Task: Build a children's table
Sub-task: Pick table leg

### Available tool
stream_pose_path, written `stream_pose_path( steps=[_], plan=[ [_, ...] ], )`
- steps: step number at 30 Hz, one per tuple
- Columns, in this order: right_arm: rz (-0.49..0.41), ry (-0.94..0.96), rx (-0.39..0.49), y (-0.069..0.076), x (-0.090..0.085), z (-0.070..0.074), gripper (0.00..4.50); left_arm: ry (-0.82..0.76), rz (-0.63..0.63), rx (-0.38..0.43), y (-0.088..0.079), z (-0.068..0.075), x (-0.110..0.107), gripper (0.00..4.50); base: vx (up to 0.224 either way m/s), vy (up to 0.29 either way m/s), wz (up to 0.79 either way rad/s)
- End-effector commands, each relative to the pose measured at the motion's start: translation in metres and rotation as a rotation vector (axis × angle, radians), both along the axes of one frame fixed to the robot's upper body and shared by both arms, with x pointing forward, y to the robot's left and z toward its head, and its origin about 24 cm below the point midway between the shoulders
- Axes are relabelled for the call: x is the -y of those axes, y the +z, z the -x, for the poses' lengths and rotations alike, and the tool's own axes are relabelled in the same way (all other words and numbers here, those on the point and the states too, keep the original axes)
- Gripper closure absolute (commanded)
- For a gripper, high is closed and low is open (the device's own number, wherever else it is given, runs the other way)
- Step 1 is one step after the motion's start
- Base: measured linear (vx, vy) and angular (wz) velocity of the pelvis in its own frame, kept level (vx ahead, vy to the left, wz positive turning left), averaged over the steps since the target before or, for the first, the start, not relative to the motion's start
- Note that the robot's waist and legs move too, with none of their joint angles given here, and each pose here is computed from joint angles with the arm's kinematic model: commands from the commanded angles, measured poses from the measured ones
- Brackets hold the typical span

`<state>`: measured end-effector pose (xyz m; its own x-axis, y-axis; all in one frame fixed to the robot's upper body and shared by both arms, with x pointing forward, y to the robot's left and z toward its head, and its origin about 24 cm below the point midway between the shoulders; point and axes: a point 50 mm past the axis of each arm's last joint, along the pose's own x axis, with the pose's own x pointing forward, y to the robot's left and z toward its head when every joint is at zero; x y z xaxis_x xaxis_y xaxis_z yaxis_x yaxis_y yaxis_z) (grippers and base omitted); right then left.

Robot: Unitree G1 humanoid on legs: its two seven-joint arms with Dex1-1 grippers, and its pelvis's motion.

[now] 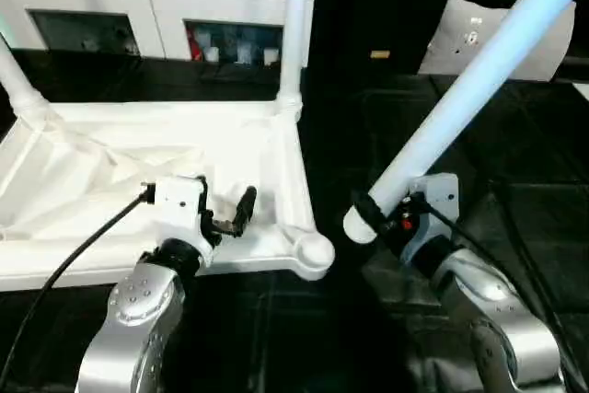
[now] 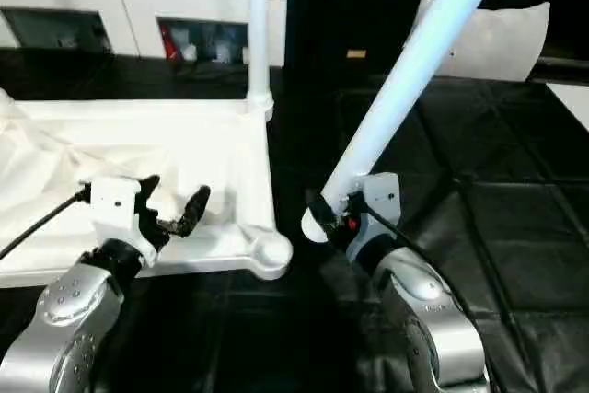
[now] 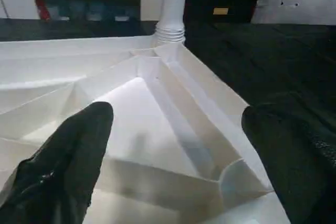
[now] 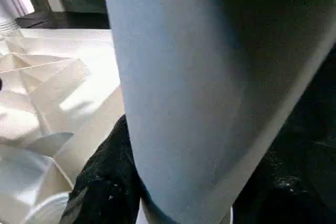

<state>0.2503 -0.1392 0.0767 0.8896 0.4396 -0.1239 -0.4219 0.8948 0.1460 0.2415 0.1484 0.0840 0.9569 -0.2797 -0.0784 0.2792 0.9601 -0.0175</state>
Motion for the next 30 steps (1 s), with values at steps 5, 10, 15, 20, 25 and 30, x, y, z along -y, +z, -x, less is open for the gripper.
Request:
stream_pose_path(
  steps=[5, 10, 15, 20, 25, 30],
  plan=[
    [-0.005, -0.052, 0.027, 0.002, 0.007, 0.001, 2.62, -0.039, 0.008, -0.003, 0.003, 0.003, 0.002, 0.0, -0.056, -0.057, 0.11],
    [-0.035, -0.052, 0.048, 0.005, 0.01, 0.0, 2.62, -0.139, 0.024, -0.017, 0.004, -0.002, 0.005, 0.0, -0.119, -0.015, 0.0],
    [-0.037, -0.054, 0.053, 0.006, 0.015, -0.004, 2.62, -0.319, -0.017, -0.09, 0.004, -0.01, 0.008, 0.0, -0.116, -0.012, -0.01],
    [-0.062, -0.011, 0.058, 0.008, 0.016, -0.005, 2.62, -0.483, -0.162, -0.128, 0.002, -0.022, 0.006, 0.0, -0.06, -0.015, 0.01],
    [-0.069, 0.063, 0.013, 0.005, 0.016, -0.003, 2.62, -0.802, -0.332, -0.195, 0.004, -0.039, 0.002, 0.0, 0.0, 0.0, 0.0],
    [-0.022, 0.13, 0.025, 0.0, 0.014, -0.001, 2.62, -0.964, -0.406, -0.229, 0.005, -0.058, 0.002, 0.67, 0.0, 0.0, 0.0]
  ],
)
